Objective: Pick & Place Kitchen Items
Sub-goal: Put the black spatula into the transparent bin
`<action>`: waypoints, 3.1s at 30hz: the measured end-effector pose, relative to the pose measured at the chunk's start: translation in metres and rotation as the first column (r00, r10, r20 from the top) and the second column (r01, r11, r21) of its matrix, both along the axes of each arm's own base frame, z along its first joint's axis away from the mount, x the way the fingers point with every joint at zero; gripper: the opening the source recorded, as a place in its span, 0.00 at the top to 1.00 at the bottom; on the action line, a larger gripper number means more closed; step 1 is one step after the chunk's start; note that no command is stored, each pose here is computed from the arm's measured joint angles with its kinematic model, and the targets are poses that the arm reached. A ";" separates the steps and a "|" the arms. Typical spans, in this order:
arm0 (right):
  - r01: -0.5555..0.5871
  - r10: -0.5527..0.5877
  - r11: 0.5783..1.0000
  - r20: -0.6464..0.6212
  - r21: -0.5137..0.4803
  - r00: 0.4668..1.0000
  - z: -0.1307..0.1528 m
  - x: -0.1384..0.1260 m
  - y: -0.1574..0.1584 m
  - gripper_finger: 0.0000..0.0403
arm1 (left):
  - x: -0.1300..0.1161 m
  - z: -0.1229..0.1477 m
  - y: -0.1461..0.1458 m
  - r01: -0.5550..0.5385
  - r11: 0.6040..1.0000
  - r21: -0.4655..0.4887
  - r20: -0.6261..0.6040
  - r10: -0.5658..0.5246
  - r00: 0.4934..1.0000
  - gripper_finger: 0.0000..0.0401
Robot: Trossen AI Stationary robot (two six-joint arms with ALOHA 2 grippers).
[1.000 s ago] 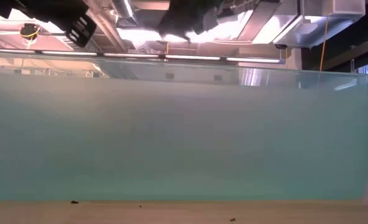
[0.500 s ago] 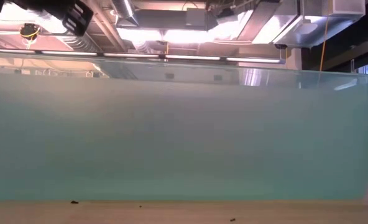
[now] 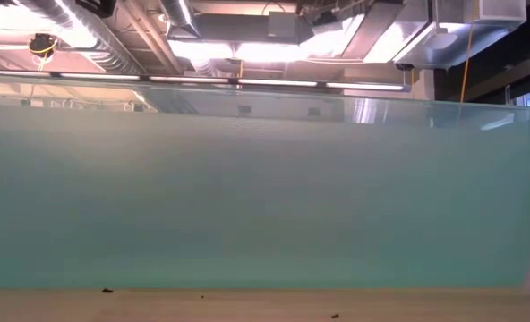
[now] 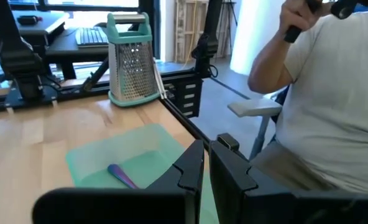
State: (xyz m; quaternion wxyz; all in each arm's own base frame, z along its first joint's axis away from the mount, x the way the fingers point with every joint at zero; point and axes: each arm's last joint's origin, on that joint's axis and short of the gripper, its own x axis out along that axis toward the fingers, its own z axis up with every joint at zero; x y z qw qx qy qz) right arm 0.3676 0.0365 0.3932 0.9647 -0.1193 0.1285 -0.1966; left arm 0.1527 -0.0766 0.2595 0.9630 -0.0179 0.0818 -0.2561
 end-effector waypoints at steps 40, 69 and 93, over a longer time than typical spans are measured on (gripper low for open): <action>-0.409 0.401 0.912 0.194 0.000 0.895 0.012 -0.095 0.127 0.73 | 0.018 -0.001 0.001 -0.277 0.959 0.064 0.360 0.237 0.902 0.95; -0.606 0.468 0.785 0.521 0.127 0.714 -0.089 -0.026 0.057 0.73 | 0.082 0.013 0.014 -0.358 0.924 -0.135 0.573 0.368 0.732 0.64; -0.568 0.442 0.811 0.487 0.142 0.753 -0.094 -0.020 0.057 0.73 | 0.090 0.011 0.016 -0.332 0.922 -0.200 0.685 0.374 0.625 0.42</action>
